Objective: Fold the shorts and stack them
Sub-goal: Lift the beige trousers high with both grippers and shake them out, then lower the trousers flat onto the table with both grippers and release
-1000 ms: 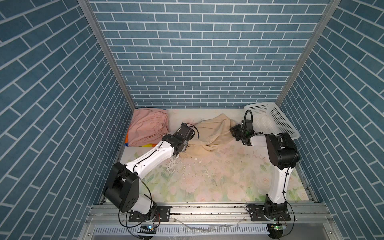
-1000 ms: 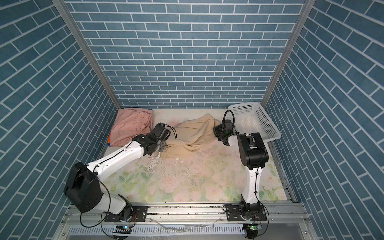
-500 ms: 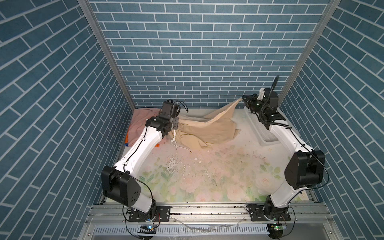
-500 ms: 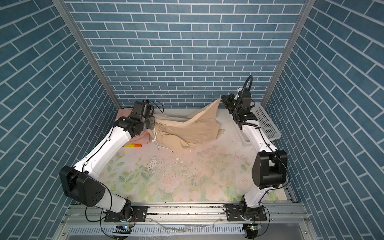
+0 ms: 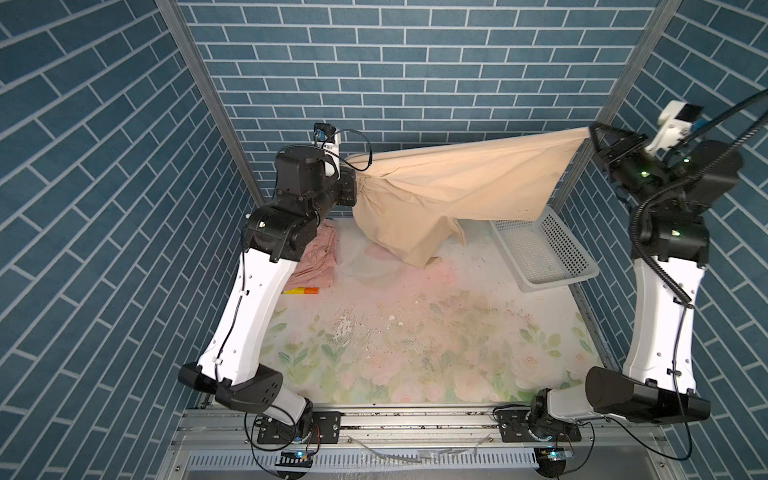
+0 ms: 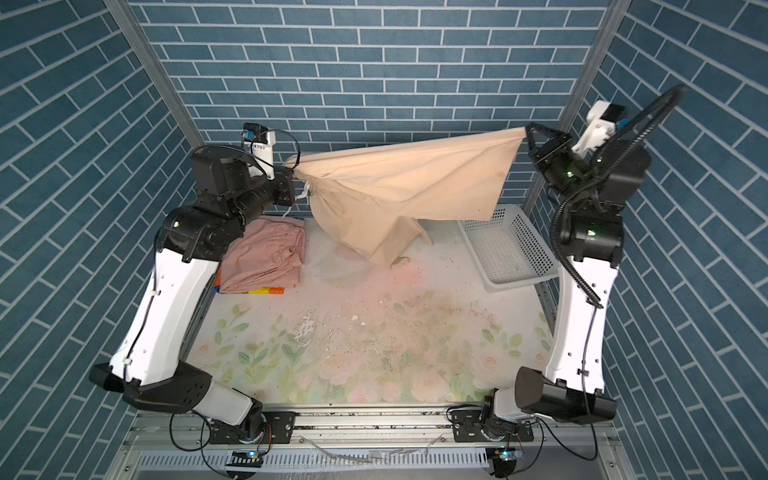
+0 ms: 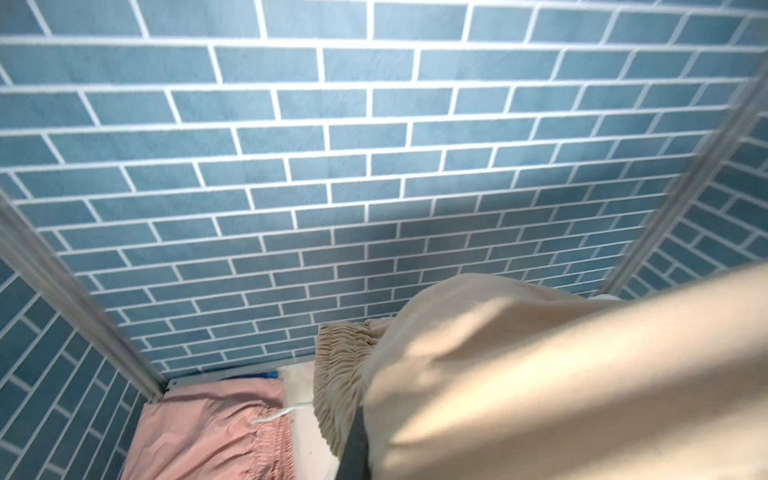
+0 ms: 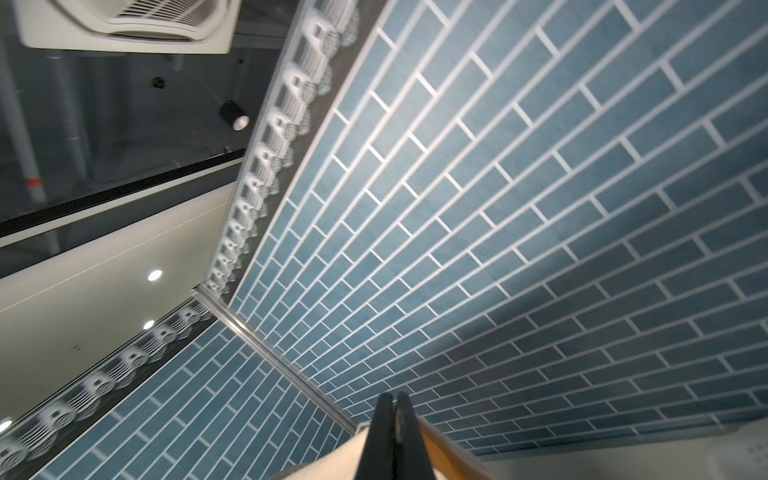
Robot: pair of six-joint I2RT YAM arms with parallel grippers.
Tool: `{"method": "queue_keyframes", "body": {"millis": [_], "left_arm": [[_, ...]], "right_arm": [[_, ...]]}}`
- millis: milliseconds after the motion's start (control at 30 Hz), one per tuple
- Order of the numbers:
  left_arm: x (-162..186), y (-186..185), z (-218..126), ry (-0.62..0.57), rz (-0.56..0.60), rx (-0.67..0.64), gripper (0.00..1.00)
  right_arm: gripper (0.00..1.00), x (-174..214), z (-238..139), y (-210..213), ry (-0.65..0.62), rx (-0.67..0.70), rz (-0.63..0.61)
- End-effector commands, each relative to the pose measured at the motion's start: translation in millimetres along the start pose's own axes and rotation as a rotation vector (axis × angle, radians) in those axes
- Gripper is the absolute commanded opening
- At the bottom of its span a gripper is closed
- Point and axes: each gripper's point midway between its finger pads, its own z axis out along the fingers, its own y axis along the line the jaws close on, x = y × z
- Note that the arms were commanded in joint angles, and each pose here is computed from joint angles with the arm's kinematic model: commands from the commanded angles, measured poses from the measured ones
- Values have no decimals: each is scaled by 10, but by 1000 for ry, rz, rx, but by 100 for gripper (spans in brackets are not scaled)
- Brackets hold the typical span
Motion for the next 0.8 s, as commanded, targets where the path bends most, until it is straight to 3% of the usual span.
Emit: {"method": "queue_keyframes", "body": {"millis": [0, 167, 233, 333, 433, 567, 767], "left_arm": [[-521, 209, -676, -169, -49, -64, 0], [-945, 321, -1230, -291, -69, -94, 0], [-969, 441, -1212, -288, -27, -173, 0], [-730, 636, -878, -178, 6, -262, 0], [-210, 768, -347, 9, 8, -287, 0], [743, 866, 392, 316, 26, -287, 0], [2187, 957, 1112, 703, 71, -282, 0]], "right_arm": [[0, -512, -266, 104, -127, 0, -9], [0, -1103, -319, -187, -240, 13, 74], [0, -1201, -214, -455, -248, 53, 94], [0, -1074, 60, -924, -189, 140, 104], [0, -583, 435, -1387, -42, 223, 120], [0, 478, 860, -1997, 232, 377, 79], [0, 1816, 1103, -2811, 539, 518, 96]]}}
